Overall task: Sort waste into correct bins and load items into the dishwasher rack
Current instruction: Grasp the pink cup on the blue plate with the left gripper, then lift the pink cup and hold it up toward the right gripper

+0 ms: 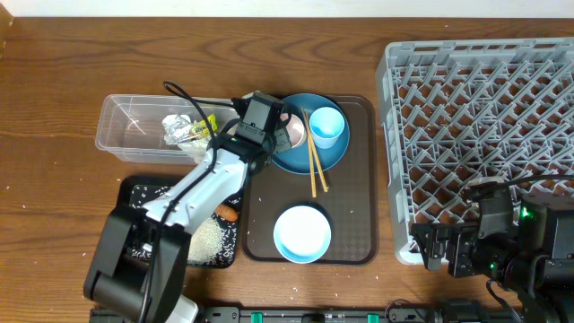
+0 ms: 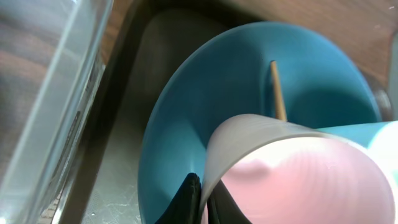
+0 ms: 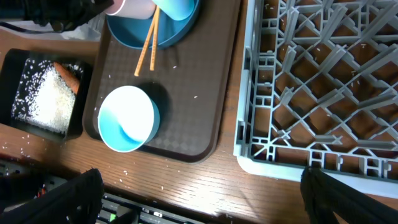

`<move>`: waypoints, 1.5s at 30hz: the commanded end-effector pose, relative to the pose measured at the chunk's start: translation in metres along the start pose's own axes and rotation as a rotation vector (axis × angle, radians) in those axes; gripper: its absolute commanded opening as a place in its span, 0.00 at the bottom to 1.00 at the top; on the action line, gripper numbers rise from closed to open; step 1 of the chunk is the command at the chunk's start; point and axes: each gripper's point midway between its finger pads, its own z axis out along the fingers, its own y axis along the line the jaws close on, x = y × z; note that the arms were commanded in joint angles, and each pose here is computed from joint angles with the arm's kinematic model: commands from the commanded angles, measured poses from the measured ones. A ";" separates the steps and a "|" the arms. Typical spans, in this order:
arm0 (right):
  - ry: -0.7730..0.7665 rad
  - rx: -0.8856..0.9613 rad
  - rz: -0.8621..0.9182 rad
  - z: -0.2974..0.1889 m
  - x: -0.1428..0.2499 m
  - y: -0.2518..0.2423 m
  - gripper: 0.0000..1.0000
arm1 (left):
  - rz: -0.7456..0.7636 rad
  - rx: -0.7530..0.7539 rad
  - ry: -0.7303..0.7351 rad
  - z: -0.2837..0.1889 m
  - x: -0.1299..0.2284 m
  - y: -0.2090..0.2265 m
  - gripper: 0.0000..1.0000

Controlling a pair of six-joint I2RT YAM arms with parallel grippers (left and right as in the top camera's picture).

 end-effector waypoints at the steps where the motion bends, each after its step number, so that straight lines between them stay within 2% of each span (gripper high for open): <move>1: 0.010 0.014 0.000 0.001 0.002 -0.004 0.99 | 0.003 0.035 -0.055 -0.017 -0.016 -0.012 0.06; 8: 0.024 0.060 0.005 0.001 0.006 -0.012 0.99 | -0.003 0.060 -0.085 -0.035 -0.025 -0.016 0.06; 14: 0.051 0.190 0.017 -0.002 0.014 -0.034 0.99 | -0.022 0.119 -0.032 -0.095 -0.019 -0.012 0.06; 16: 0.061 0.187 0.023 -0.002 0.017 -0.033 0.99 | 0.009 0.207 0.018 -0.121 -0.009 -0.020 0.06; 18: 0.070 0.177 0.025 -0.002 0.019 -0.032 0.99 | 0.110 0.356 0.042 -0.155 -0.002 -0.037 0.06; 21: 0.083 0.146 0.019 -0.001 0.022 -0.027 0.99 | 0.180 0.544 0.049 -0.201 0.006 -0.055 0.06; 23: 0.084 0.082 -0.028 0.000 0.021 -0.016 0.99 | 0.200 0.660 0.058 -0.231 0.012 -0.064 0.06; 27: -0.004 -0.219 -0.153 -0.003 0.002 0.036 0.99 | 0.249 0.898 0.131 -0.279 0.028 -0.080 0.06; 32: -0.132 -0.628 -0.348 -0.033 -0.012 0.102 0.99 | 0.255 1.068 0.246 -0.301 0.036 -0.091 0.06; 34: -0.168 -0.729 -0.404 -0.044 -0.014 0.116 0.99 | 0.279 1.140 0.296 -0.308 0.040 -0.097 0.06; 39: -0.220 -0.729 -0.466 -0.045 -0.023 0.118 0.99 | 0.283 1.270 0.448 -0.315 0.046 -0.106 0.06; 45: -0.266 -0.764 -0.512 -0.050 -0.031 0.124 0.99 | 0.283 1.289 0.504 -0.311 0.051 -0.109 0.06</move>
